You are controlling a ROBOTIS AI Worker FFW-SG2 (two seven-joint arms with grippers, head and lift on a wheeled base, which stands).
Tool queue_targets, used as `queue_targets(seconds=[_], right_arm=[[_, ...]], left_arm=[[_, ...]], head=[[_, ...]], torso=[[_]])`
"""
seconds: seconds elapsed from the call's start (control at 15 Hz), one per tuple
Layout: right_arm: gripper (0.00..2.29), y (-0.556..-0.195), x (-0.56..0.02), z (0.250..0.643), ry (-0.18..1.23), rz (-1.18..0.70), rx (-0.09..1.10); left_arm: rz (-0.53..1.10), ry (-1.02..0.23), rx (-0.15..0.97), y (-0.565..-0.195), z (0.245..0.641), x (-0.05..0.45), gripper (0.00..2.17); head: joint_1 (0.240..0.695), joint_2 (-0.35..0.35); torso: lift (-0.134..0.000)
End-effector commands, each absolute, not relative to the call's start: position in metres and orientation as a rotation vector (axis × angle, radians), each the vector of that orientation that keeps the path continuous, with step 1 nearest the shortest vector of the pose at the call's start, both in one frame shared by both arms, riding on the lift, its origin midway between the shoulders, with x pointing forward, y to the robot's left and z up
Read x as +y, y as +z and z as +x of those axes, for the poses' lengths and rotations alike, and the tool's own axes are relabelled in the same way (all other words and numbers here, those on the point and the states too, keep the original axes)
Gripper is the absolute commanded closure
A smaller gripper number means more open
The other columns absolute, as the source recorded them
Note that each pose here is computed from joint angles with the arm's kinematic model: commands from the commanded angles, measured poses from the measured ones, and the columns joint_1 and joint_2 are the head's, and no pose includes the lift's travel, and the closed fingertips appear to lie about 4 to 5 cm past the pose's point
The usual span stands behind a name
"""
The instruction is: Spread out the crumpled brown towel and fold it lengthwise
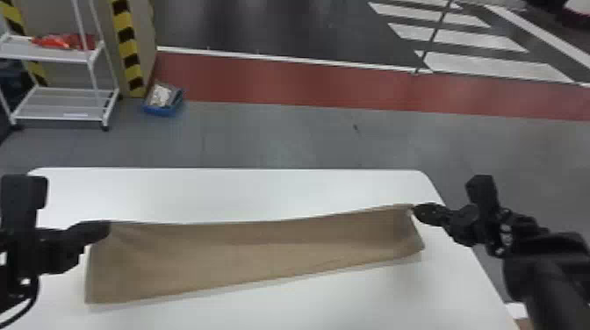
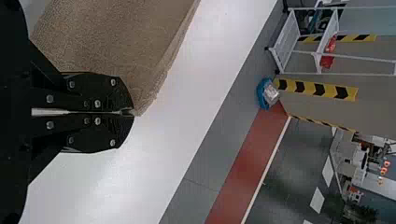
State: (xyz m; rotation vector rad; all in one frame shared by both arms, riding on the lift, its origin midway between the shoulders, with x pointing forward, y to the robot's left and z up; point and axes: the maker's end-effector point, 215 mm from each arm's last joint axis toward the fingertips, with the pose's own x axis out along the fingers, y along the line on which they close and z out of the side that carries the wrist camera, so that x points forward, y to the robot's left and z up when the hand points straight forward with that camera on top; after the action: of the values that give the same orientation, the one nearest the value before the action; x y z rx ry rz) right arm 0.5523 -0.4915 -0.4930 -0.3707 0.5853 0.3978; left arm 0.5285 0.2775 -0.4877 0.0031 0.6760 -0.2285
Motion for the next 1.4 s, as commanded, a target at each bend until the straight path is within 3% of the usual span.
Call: queue_targets(seconds=[0.0, 0.07, 0.13, 0.2, 0.27, 0.47, 0.8, 1.0, 1.33], right_arm=[[1.03, -0.498, -0.493, 0.560, 0.355, -0.386, 0.583], [0.64, -0.502, -0.493, 0.567, 0.323, -0.394, 0.586], [0.03, -0.503, -0.493, 0.571, 0.296, -0.399, 0.579], [0.00, -0.503, -0.492, 0.574, 0.276, -0.400, 0.571], [0.00, -0.502, -0.493, 0.575, 0.265, -0.404, 0.558], [0.05, -0.486, -0.502, 0.563, 0.243, -0.374, 0.497], [0.05, -0.479, -0.535, 0.511, 0.209, -0.310, 0.465], [0.05, -0.483, -0.553, 0.478, 0.163, -0.231, 0.432], [0.08, -0.502, -0.551, 0.455, 0.141, -0.112, 0.416]], left_arm=[[0.030, -0.224, 0.646, -0.489, 0.540, 0.271, 1.36], [0.048, -0.217, 0.645, -0.494, 0.546, 0.269, 1.21], [0.057, -0.211, 0.633, -0.495, 0.551, 0.266, 0.89], [0.070, -0.203, 0.615, -0.492, 0.555, 0.264, 0.42], [0.081, -0.194, 0.589, -0.487, 0.559, 0.263, 0.10], [0.080, -0.168, 0.530, -0.470, 0.554, 0.269, 0.06], [0.041, -0.138, 0.472, -0.448, 0.522, 0.288, 0.06], [0.004, -0.152, 0.438, -0.443, 0.498, 0.286, 0.08], [0.001, -0.169, 0.407, -0.443, 0.493, 0.281, 0.07]], head=[[0.695, -0.214], [0.695, -0.216], [0.695, -0.218], [0.695, -0.219], [0.695, -0.220], [0.695, -0.219], [0.695, -0.233], [0.695, -0.256], [0.695, -0.308]], torso=[[0.000], [0.000], [0.000], [0.000], [0.000], [0.000], [0.000], [0.000], [0.000]])
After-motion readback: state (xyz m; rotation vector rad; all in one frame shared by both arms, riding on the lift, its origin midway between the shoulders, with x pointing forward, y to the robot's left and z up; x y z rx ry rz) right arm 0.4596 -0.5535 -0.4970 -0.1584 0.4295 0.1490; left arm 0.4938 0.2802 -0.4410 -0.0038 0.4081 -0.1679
